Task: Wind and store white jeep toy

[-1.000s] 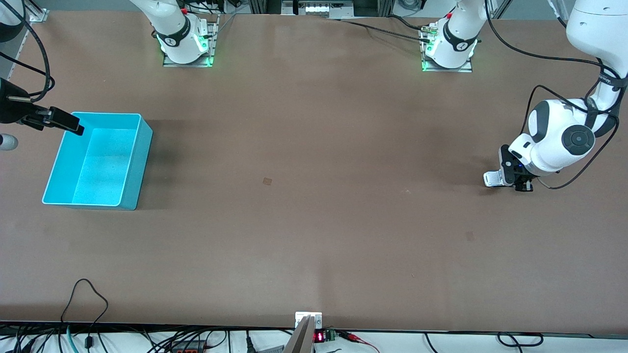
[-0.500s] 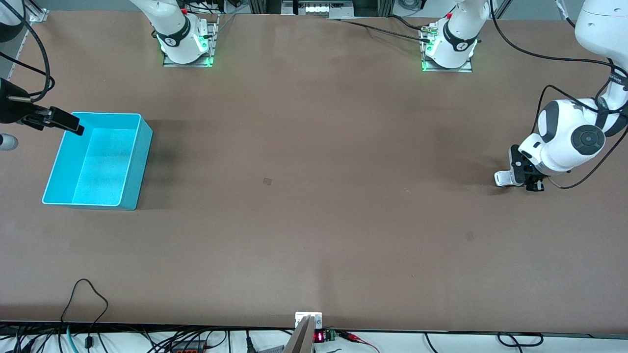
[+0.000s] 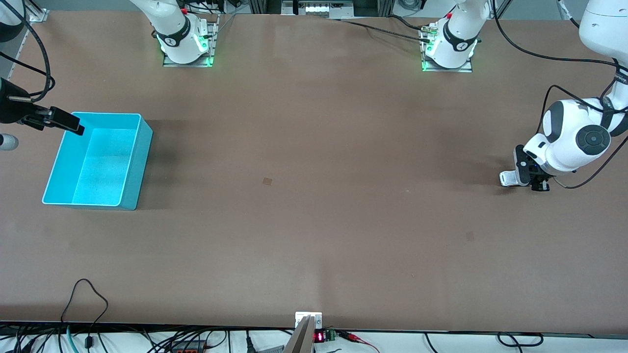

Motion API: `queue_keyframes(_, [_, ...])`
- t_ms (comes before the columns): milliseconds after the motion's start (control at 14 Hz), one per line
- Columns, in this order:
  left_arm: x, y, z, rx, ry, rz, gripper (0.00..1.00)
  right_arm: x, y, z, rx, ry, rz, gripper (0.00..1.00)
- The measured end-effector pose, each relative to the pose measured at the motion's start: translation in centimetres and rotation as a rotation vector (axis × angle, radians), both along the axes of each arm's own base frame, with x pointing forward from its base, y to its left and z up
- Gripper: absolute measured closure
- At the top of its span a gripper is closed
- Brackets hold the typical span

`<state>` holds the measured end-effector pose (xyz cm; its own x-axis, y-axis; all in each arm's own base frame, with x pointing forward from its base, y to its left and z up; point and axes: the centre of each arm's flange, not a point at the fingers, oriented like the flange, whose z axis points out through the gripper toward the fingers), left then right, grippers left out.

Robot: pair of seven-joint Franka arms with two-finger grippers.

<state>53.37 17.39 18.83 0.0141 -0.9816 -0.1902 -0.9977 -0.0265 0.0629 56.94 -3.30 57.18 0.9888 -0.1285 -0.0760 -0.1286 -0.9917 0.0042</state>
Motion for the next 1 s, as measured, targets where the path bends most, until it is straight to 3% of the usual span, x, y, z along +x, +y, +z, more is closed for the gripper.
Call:
queue_keyframes(143, [0.2,0.0,0.1,0.0,-0.011,-0.002,0.4,0.0,0.0,0.0,0.0,0.0,0.0,0.0])
queue_keyframes(500, [1.8,-4.4,7.8,0.035,0.021,-0.045,0.0,0.0,0.0,0.0,0.0,0.0,0.0,0.0])
queue_keyframes(714, [1.4,-6.8,13.8,0.032,0.017,-0.021,0.0,0.0,0.0,0.0,0.0,0.0,0.0,0.0])
queue_keyframes(1000, [2.0,-8.8,16.6,-0.003,-0.029,-0.02,0.0,0.0,0.0,0.0,0.0,0.0,0.0,0.0])
